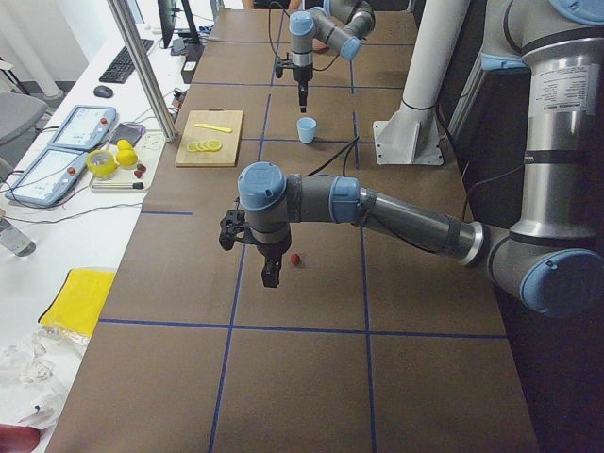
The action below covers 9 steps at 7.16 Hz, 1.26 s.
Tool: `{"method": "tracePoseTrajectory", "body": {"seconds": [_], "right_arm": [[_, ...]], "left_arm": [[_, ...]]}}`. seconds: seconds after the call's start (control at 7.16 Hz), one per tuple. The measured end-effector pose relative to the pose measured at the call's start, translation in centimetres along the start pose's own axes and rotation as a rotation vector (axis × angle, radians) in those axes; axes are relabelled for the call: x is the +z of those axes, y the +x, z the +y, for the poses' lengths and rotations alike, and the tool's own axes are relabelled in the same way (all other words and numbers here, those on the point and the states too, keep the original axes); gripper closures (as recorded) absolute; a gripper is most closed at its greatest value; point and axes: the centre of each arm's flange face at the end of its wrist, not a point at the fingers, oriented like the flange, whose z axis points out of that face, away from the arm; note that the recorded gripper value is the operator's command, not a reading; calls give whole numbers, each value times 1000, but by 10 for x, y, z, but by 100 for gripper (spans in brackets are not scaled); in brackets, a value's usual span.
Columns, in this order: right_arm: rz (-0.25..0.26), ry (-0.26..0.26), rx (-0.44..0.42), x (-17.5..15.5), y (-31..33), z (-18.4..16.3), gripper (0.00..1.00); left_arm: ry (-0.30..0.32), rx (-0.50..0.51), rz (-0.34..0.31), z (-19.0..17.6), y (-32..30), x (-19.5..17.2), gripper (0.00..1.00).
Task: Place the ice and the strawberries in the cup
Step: 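Withdraw the right gripper back toward the pink ice bowl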
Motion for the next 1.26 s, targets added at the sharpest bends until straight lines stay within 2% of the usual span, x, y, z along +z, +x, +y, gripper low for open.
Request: {"method": "tracePoseTrajectory", "body": {"seconds": [0.28, 0.56, 0.84, 0.98, 1.26], "right_arm": [[48, 34, 29, -34, 82, -8, 1], [104, 61, -20, -72, 158, -6, 1], [142, 73, -70, -92, 240, 5, 1], [145, 71, -86, -97, 284, 6, 1], [115, 62, -124, -103, 413, 7, 1]], "left_arm": [[0, 0, 0, 0, 0, 0, 0], [1, 0, 1, 3, 0, 0, 0], [2, 0, 1, 3, 0, -1, 0], [2, 0, 1, 3, 0, -1, 0], [2, 0, 1, 3, 0, -1, 0]]}}
